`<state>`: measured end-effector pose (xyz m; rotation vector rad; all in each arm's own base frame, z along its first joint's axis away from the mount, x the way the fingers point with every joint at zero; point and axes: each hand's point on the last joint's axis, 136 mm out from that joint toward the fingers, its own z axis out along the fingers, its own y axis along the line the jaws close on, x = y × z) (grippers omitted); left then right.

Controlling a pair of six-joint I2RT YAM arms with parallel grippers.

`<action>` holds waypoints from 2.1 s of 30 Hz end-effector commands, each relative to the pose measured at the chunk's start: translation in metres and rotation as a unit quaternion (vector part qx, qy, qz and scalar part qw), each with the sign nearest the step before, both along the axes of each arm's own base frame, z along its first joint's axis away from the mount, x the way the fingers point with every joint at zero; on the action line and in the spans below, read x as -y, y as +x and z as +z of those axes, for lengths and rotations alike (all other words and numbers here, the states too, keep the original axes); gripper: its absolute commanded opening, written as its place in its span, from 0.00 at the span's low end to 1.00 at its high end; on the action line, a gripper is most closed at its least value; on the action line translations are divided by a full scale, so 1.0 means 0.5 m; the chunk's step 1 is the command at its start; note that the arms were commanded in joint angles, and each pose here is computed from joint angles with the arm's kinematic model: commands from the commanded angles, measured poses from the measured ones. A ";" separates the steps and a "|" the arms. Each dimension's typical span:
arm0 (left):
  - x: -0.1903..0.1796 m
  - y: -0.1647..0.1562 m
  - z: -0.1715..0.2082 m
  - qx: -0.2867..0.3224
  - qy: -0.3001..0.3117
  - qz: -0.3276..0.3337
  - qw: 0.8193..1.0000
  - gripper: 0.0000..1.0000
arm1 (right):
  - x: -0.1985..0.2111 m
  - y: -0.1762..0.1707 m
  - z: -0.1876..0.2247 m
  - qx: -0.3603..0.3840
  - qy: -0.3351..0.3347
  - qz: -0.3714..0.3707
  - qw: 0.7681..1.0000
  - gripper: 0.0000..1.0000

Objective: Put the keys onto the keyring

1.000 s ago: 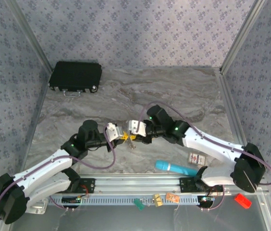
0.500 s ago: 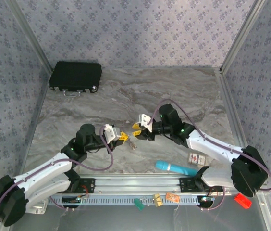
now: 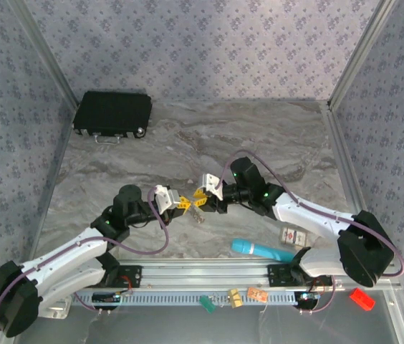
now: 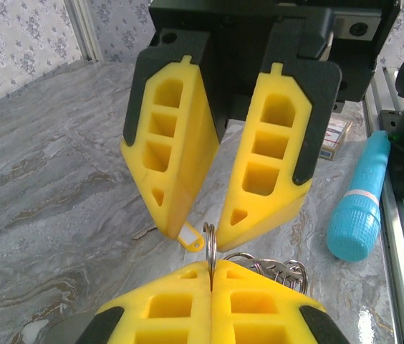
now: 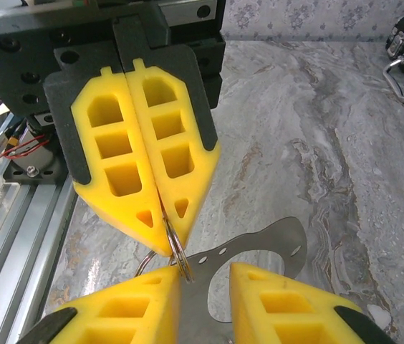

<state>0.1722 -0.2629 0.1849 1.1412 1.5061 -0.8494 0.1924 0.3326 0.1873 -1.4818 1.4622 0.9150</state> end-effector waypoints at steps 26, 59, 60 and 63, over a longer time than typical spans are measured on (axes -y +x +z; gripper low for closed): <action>-0.010 0.020 0.035 0.024 0.057 0.016 0.998 0.29 | 0.050 0.006 -0.014 0.082 -0.212 -0.029 0.973 0.00; 0.026 0.001 0.044 0.025 -0.011 -0.037 0.999 0.00 | 0.035 0.012 0.088 0.055 -0.009 -0.030 0.998 0.30; 0.027 0.000 0.045 0.022 -0.020 -0.035 0.999 0.00 | 0.041 0.018 0.091 0.045 0.010 -0.036 0.998 0.31; 0.026 -0.001 0.046 0.019 -0.034 -0.033 0.999 0.00 | 0.044 0.022 0.072 0.037 0.023 -0.035 0.998 0.31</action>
